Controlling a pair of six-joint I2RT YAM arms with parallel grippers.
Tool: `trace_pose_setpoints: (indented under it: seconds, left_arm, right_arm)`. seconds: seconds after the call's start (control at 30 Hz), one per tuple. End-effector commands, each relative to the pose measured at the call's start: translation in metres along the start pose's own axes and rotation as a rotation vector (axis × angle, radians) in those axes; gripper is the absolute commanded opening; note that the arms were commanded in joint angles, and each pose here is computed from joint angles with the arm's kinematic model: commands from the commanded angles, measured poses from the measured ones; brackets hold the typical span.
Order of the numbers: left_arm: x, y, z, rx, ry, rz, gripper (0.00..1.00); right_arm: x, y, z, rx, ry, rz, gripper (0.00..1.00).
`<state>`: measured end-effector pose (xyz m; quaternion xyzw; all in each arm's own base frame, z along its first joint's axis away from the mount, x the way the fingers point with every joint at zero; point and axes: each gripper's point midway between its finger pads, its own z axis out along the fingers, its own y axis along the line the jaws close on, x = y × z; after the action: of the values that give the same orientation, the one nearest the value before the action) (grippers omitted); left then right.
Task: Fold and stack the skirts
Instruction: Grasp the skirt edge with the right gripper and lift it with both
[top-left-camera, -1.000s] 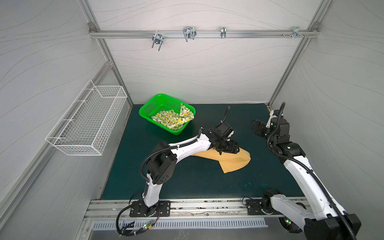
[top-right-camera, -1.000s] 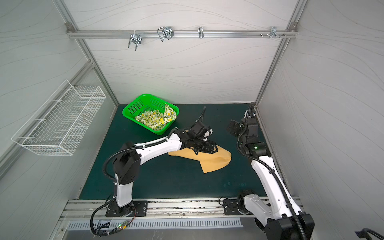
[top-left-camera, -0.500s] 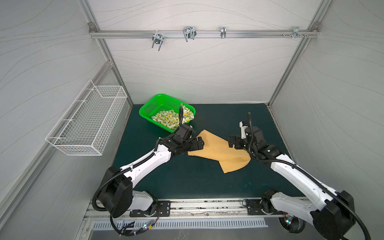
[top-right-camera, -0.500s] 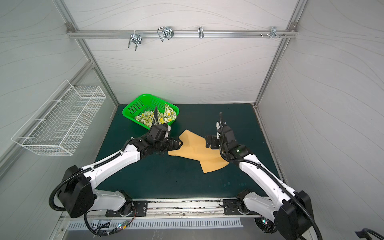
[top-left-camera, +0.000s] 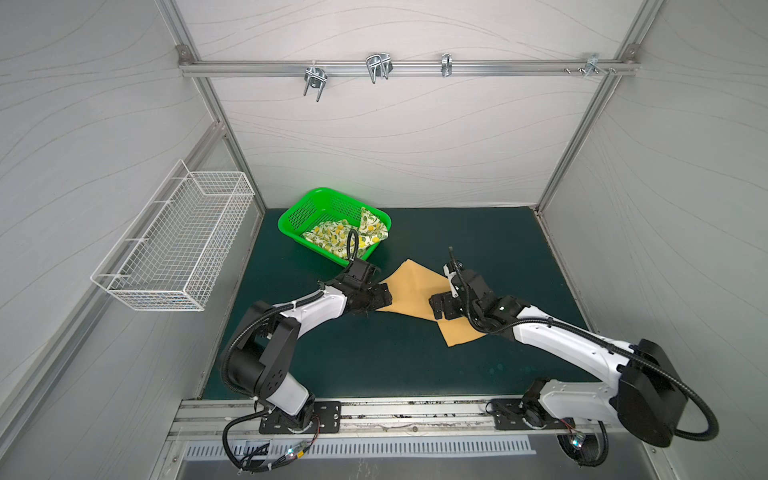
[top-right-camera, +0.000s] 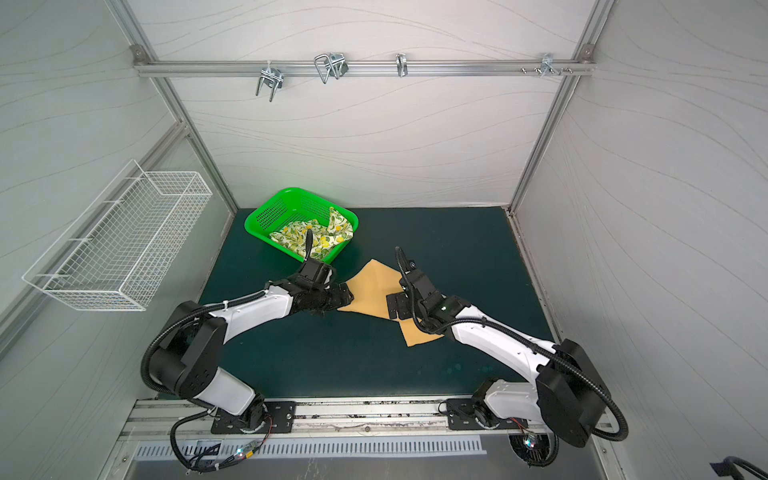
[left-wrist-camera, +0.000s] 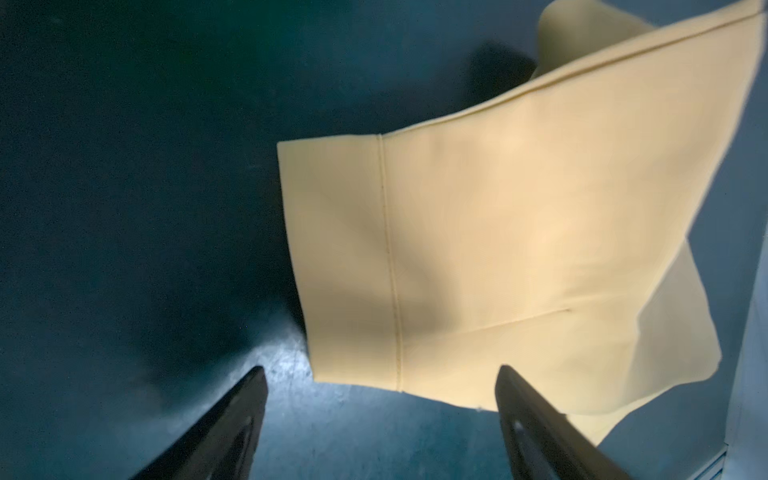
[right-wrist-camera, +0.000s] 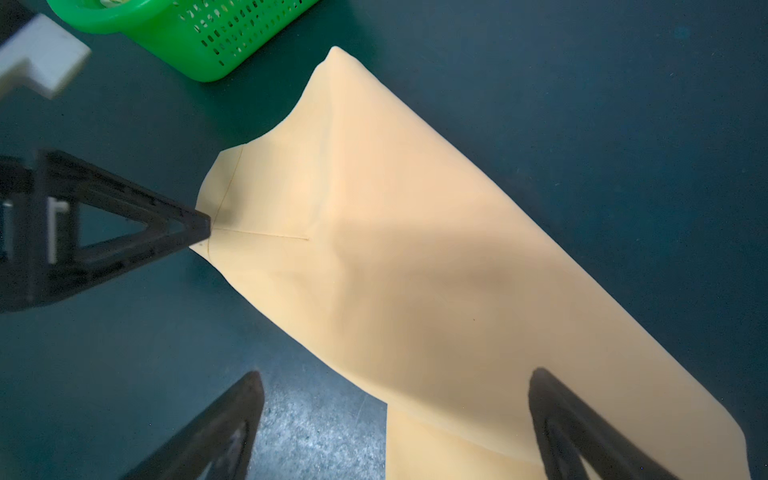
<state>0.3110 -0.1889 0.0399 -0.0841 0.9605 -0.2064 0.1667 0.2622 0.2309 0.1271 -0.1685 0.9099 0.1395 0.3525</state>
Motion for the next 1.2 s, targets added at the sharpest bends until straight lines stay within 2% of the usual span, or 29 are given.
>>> trace_pose_setpoints:
  seconds: [0.0,0.13,0.3,0.33,0.4,0.43,0.47,0.5,0.67,0.9,1.17]
  left_arm:
    - [-0.014,-0.008,0.007,0.034,-0.028,-0.005,0.84]
    - [-0.012,-0.004,0.018,0.036,-0.007,-0.017,0.74]
    - [-0.012,-0.009,0.029,0.056,0.024,-0.013,0.42]
    - [-0.013,-0.011,0.03,0.061,0.028,-0.012,0.39]
    - [-0.015,-0.015,0.03,0.074,0.032,-0.009,0.25]
    - [-0.016,-0.018,0.029,0.08,0.033,-0.006,0.15]
    - [-0.018,-0.02,0.027,0.087,0.028,-0.004,0.11]
    - [-0.021,-0.024,0.024,0.097,0.023,0.0,0.02]
    - [-0.037,-0.048,-0.001,0.154,-0.006,0.025,0.0]
    - [-0.063,-0.095,-0.063,0.283,-0.081,0.073,0.0]
    - [-0.071,-0.129,-0.117,0.399,-0.12,0.113,0.0]
  right_arm:
    - [-0.005,0.003,0.001,0.007,-0.022,0.0,0.99]
    - [-0.004,0.003,0.0,0.009,-0.023,-0.002,0.99]
    - [-0.001,0.005,0.001,0.007,-0.021,-0.008,0.99]
    - [0.0,0.006,0.001,0.007,-0.02,-0.011,0.99]
    - [0.001,0.008,0.0,0.005,-0.02,-0.023,0.99]
    - [0.003,0.01,0.0,0.003,-0.018,-0.031,0.99]
    - [0.003,0.012,0.0,0.0,-0.019,-0.038,0.99]
    - [0.005,0.014,0.0,-0.003,-0.017,-0.045,0.99]
    - [0.011,0.023,0.0,-0.025,-0.016,-0.072,0.99]
    - [0.016,0.046,-0.002,-0.107,-0.047,-0.106,0.99]
    - [0.013,0.081,-0.005,-0.192,-0.103,-0.166,0.99]
